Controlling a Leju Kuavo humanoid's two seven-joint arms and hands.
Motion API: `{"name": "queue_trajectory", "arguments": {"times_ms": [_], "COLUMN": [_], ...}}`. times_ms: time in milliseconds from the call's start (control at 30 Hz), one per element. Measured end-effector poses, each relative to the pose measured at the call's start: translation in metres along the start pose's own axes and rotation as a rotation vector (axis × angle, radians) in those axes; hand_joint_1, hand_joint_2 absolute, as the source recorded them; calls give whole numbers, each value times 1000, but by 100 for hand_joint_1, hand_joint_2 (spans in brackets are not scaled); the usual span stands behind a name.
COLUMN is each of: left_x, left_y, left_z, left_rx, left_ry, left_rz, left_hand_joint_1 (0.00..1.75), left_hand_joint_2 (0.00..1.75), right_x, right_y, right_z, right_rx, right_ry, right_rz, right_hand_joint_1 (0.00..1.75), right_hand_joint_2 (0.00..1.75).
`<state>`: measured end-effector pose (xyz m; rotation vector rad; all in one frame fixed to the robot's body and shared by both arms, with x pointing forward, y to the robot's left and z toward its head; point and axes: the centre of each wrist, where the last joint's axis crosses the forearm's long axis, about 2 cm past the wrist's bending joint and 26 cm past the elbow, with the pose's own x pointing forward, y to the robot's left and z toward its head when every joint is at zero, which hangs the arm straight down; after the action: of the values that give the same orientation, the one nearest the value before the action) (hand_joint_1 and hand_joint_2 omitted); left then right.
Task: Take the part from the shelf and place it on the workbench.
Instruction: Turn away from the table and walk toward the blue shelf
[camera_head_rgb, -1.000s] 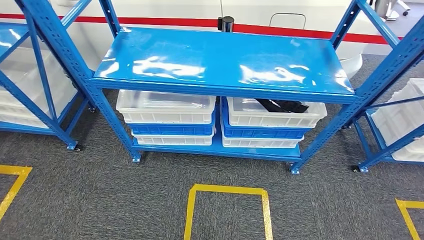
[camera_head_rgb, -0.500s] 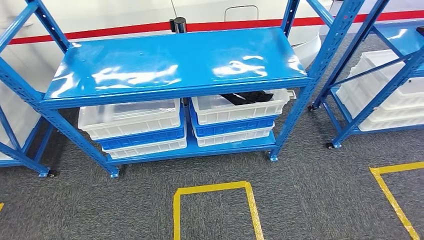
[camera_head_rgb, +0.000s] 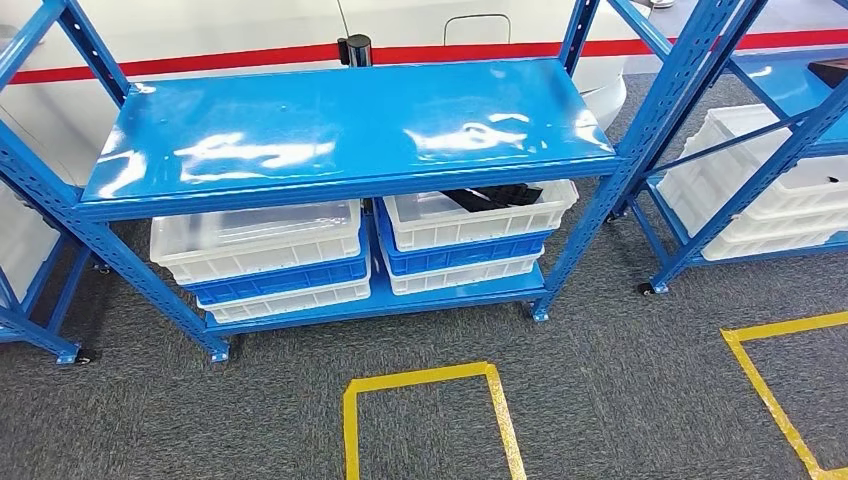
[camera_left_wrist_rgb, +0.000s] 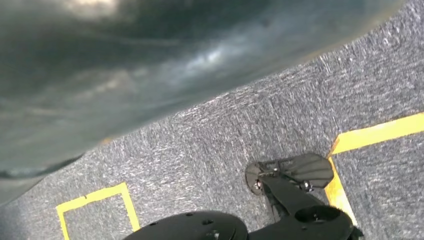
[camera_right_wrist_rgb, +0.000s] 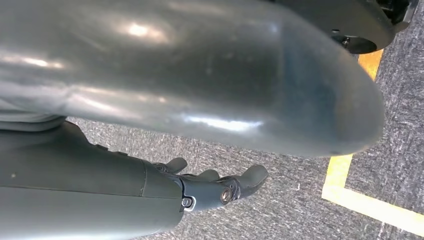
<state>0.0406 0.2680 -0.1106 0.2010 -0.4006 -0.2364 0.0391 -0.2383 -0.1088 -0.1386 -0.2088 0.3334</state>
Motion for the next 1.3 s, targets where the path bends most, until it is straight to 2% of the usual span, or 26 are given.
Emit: {"name": "queue_trajectory", "arguments": {"times_ms": [1300], "left_x": [0], "left_y": [1], "left_z": [0], "left_rx": [6], "left_ry": [-9], "left_rz": [1], "left_hand_joint_1": [0], "left_hand_joint_2": [0], "right_x": [0], "right_y": [0], "right_z": [0], "right_rx": [0], "right_ry": [4], "right_rz": [6], "right_hand_joint_1": [0], "right_hand_joint_2": [0]}}
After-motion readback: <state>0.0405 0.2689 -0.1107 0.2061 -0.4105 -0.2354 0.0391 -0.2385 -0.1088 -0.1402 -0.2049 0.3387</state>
